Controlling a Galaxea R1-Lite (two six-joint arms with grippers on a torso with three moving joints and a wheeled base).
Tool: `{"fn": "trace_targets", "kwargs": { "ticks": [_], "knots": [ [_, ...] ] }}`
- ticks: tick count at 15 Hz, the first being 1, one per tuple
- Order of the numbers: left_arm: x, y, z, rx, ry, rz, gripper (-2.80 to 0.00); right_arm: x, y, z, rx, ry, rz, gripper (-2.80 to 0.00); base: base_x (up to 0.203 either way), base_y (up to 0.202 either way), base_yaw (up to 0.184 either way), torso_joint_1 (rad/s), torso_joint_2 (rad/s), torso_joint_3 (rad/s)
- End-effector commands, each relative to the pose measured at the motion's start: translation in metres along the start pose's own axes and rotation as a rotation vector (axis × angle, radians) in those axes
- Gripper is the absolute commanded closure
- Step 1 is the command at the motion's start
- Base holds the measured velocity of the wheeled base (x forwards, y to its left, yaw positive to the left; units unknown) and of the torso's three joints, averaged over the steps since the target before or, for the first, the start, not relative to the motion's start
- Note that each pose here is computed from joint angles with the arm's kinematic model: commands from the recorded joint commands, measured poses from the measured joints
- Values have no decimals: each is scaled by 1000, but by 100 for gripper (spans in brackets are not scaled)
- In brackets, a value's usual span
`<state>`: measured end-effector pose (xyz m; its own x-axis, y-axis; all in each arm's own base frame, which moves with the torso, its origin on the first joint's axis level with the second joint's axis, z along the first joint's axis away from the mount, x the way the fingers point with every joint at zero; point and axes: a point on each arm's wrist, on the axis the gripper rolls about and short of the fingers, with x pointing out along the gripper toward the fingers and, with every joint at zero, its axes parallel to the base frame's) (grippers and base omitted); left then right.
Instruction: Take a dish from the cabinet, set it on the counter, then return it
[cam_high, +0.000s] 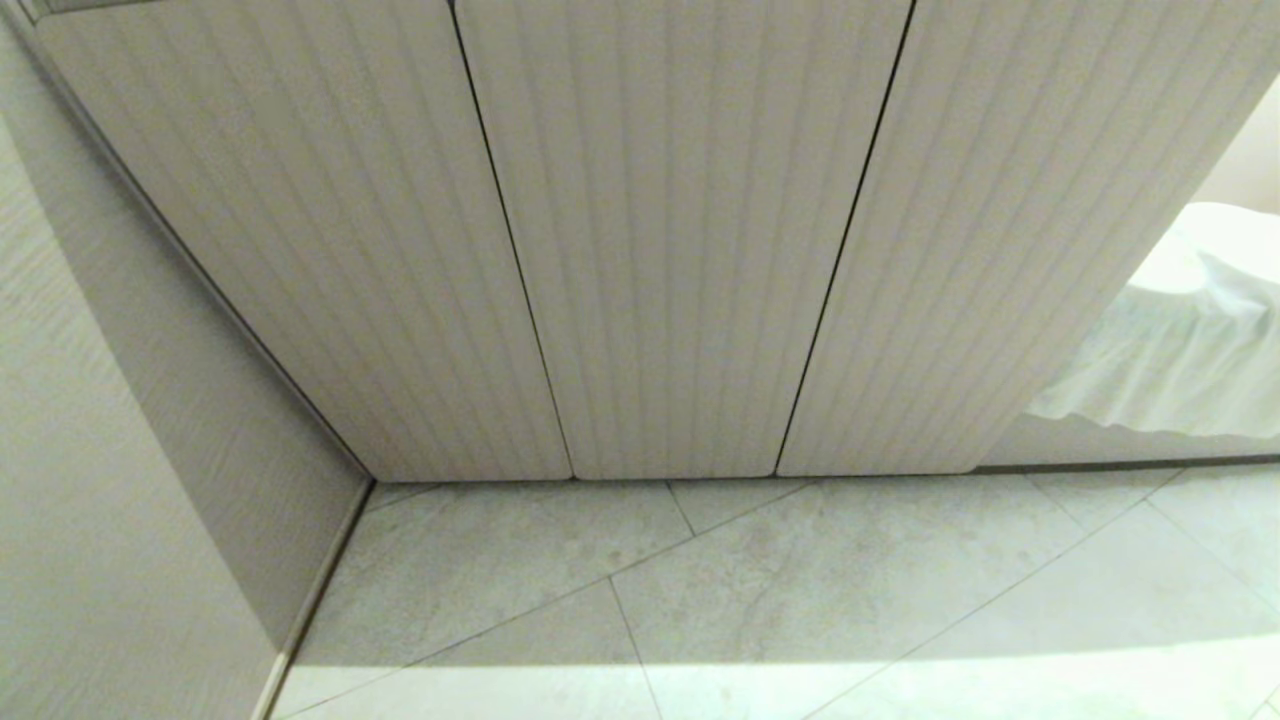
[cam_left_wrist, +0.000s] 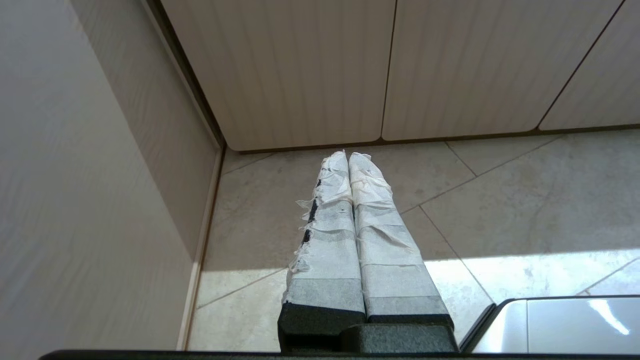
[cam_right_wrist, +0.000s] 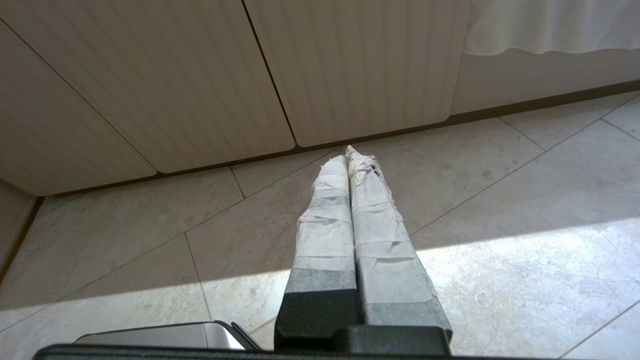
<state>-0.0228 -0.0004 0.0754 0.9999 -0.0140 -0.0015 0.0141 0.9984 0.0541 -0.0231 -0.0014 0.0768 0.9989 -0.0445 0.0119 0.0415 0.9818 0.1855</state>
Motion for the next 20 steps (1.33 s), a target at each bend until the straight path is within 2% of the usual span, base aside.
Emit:
{"fn": "trace_targets", "kwargs": {
  "ticks": [1,20],
  "knots": [
    [0,0,0,-2,0,1,0,0,0,0,0,1,0,0,0,0,0,0,0,0],
    [0,0,0,-10,-1,5,0,0,0,0,0,1,0,0,0,0,0,0,0,0]
  ]
}}
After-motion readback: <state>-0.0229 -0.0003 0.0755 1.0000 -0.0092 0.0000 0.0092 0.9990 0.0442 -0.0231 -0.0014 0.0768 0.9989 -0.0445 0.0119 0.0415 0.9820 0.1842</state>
